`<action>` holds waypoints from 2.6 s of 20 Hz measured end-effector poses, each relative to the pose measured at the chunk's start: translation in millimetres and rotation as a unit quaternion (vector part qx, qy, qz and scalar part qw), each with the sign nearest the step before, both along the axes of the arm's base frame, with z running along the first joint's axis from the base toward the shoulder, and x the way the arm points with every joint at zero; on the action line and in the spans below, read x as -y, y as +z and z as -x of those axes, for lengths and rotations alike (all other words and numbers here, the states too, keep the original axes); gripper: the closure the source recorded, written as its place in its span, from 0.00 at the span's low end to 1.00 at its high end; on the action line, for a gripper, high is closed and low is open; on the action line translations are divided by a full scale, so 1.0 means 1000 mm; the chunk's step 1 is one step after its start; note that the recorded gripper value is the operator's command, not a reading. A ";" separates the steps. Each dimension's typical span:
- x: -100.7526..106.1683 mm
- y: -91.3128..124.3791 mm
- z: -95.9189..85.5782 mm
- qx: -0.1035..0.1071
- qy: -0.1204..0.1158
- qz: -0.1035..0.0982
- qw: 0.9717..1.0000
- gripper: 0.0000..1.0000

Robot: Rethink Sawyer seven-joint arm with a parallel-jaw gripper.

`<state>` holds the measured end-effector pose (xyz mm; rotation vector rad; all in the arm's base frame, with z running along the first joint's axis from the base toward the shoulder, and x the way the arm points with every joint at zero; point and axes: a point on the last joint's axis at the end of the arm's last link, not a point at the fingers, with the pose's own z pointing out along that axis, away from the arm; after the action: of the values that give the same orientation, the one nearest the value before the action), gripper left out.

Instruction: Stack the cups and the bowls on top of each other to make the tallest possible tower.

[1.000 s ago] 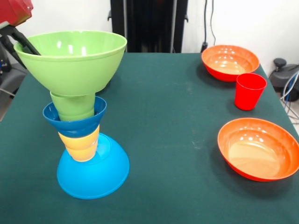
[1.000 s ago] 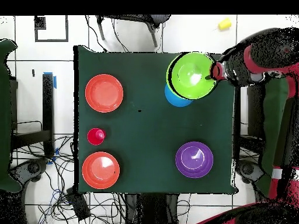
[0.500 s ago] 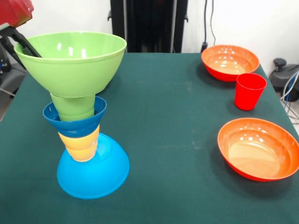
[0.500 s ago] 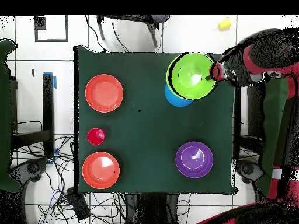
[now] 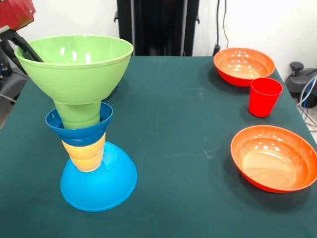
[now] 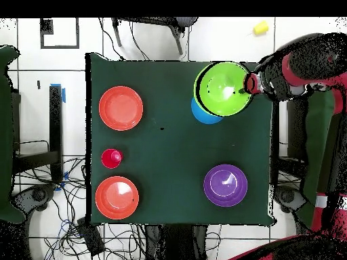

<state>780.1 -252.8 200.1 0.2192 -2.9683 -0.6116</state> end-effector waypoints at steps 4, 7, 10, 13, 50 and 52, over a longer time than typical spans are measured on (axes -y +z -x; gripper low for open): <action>0.000 -0.001 0.000 0.000 0.000 0.002 1.000 1.00; 0.001 -0.001 0.000 -0.001 0.001 0.004 1.000 1.00; 0.001 -0.002 0.001 -0.001 0.001 0.005 1.000 1.00; 0.001 -0.002 0.001 -0.002 0.002 0.006 1.000 1.00; 0.003 -0.010 0.005 -0.009 0.008 0.023 1.000 1.00; 0.003 -0.011 0.006 -0.010 0.008 0.023 1.000 1.00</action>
<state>774.3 -255.4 189.3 0.2322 -2.9550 -0.5406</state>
